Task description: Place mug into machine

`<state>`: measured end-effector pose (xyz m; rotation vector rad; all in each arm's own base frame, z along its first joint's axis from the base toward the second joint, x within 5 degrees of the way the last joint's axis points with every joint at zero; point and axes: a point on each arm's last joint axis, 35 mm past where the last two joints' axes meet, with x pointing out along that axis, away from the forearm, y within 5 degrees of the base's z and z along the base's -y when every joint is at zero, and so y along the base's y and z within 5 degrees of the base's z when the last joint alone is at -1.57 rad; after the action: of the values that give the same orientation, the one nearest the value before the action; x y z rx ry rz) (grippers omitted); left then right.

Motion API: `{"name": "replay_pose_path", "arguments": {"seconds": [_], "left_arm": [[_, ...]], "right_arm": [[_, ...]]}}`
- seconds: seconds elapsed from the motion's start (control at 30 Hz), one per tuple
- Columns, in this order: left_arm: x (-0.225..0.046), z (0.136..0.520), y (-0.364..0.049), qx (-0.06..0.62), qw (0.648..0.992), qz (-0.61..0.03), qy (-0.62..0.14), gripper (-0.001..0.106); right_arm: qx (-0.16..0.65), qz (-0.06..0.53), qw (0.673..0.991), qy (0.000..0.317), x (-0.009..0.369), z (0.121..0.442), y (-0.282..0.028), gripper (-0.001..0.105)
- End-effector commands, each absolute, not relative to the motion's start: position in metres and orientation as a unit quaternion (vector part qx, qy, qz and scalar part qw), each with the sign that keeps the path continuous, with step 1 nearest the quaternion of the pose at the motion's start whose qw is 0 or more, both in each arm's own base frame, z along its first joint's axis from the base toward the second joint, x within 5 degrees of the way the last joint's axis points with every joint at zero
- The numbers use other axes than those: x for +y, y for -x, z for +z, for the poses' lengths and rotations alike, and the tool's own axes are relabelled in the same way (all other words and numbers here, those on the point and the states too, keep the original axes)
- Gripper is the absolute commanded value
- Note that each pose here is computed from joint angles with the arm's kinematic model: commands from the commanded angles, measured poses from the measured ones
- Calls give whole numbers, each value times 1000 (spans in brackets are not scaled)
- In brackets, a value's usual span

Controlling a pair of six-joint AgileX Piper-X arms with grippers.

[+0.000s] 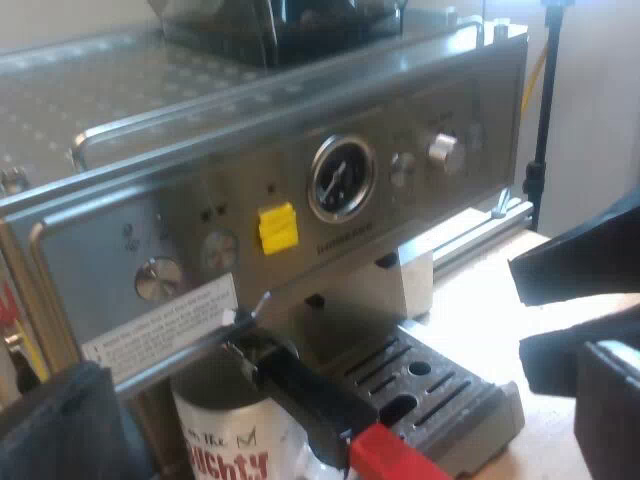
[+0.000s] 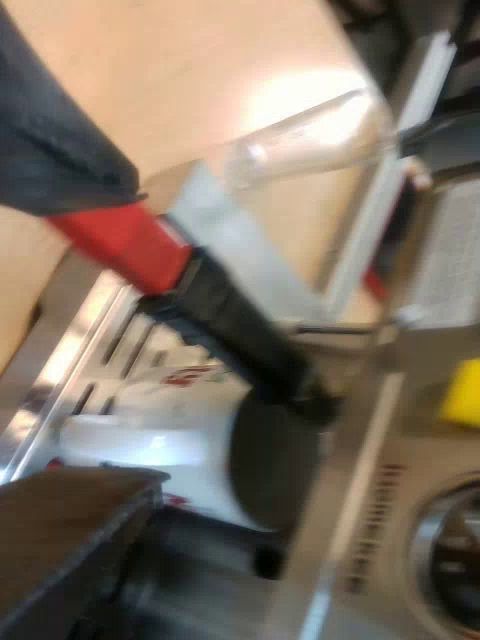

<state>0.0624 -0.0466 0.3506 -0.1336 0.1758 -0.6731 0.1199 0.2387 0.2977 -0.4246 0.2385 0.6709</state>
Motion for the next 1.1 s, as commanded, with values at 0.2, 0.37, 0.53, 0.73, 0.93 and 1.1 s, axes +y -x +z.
{"name": "replay_pose_path", "arguments": {"seconds": [0.2, 0.37, 0.53, 0.73, 0.93, 1.1], "left_arm": [[-45, 355, -60, 77, 937, -335, 68, 93], [-45, 355, -60, 77, 937, -335, 68, 93], [-45, 355, -60, 77, 937, -335, 68, 93], [-45, 355, -60, 77, 937, -335, 68, 93], [-45, 355, -60, 77, 937, -335, 68, 93], [-45, 355, -60, 77, 937, -335, 68, 93]], "right_arm": [[42, 310, 940, 137, 244, 322, -118, 2], [29, 308, 943, 124, 251, 320, -121, 0], [35, 279, 950, 133, 262, 311, -127, 0], [39, 262, 954, 142, 281, 311, -139, 0], [44, 246, 958, 143, 292, 311, -158, 0], [52, 250, 956, 146, 297, 306, -171, 0]]}}
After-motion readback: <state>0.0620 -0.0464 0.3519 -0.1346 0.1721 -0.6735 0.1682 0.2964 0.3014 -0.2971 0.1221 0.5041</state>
